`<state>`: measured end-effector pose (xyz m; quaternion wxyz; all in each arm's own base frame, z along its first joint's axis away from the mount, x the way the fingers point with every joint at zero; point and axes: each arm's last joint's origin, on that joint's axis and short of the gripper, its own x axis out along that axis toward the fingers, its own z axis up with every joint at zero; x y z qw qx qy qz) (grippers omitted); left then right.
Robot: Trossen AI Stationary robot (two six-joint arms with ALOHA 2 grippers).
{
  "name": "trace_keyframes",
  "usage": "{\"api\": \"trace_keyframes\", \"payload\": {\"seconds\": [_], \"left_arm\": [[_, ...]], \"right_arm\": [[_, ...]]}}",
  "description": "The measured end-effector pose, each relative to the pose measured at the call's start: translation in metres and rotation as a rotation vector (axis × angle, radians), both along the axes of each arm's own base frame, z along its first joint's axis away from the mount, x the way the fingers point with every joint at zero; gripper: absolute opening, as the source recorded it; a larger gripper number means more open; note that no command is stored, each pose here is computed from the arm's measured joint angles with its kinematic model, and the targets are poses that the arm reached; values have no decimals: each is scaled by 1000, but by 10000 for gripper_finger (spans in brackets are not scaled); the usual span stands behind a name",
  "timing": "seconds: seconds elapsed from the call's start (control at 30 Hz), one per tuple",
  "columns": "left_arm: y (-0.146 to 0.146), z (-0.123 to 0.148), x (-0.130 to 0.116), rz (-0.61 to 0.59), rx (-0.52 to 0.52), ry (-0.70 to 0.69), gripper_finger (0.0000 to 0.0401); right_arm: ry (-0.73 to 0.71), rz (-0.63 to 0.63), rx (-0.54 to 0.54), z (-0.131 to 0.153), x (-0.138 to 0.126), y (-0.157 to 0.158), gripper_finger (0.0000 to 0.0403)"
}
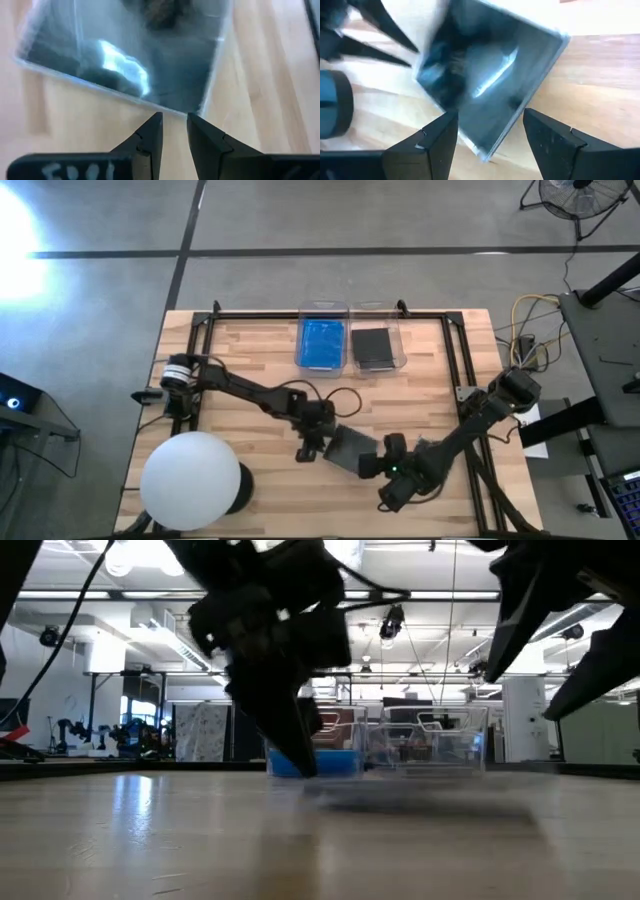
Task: Pick & place jewel cases by type
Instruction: Put the black CD case into the right transparent bin
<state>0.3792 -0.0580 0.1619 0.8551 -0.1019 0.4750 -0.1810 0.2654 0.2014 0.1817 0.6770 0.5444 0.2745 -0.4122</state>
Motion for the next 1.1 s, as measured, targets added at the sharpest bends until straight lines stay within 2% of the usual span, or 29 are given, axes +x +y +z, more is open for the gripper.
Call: {"api": "trace_keyframes", "payload": {"seconds": [0.17,0.27,0.4,0.57,0.8,1.1], "left_arm": [[-1,-20,-9,86,-59,-9,71],[1,-23,-11,123,-33,-3,71],[1,-19,-8,123,-18,-22,71],[-1,-22,-11,94,-51,15,71],[-15,-27,-17,35,-74,37,71],[-18,-31,-21,27,-74,25,71]], "right_arm": [[11,-15,53,-4,5,-2,219],[56,-52,78,-12,4,-2,219],[55,-65,106,-30,13,2,219],[72,-84,120,-52,24,2,219],[80,-90,96,-59,26,1,219],[-54,-56,-33,-53,36,-1,219]]}}
